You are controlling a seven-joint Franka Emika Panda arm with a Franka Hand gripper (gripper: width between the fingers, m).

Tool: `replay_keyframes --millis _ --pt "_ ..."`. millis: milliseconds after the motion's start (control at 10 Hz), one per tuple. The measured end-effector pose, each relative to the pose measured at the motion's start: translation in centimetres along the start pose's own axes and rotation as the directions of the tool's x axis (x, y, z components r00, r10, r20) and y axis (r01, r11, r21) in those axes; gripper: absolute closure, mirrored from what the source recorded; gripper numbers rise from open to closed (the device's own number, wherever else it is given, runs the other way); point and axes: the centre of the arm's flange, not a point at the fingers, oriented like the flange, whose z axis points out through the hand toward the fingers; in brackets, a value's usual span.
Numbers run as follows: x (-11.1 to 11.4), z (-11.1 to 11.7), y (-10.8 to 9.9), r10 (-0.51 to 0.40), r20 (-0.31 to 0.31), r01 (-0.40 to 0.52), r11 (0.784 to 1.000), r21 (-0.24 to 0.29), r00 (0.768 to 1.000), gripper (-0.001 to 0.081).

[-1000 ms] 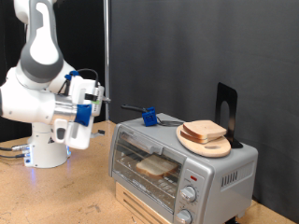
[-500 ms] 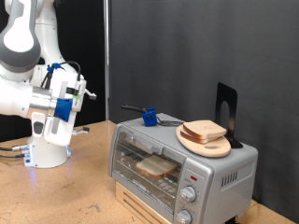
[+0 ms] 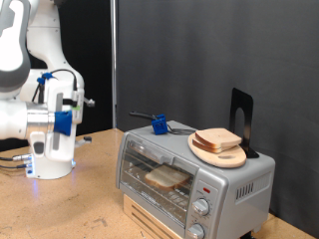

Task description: Make a piece of toast with the oven

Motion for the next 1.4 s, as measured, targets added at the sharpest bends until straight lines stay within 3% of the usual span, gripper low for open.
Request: replay_keyframes --millis 200,400,800,1100,1400 --pt "3.0 -0.7 0.2 0.004 -0.058 -0.004 1.0 -0.005 0.998 -0.0002" --pt "5.7 -0.9 0.2 -0.015 -0.122 0.018 1.0 0.023 0.992 -0.0002" --pt "6.2 -1.3 -0.4 -0.005 -0.098 0.007 1.0 0.024 0.995 -0.0002" --pt "8.9 -2.8 -2.0 -0.007 -0.126 0.01 1.0 0.026 0.992 -0.0002" --pt "12.8 -3.5 -3.0 -0.004 -0.193 0.019 0.997 0.075 0.981 -0.0002"
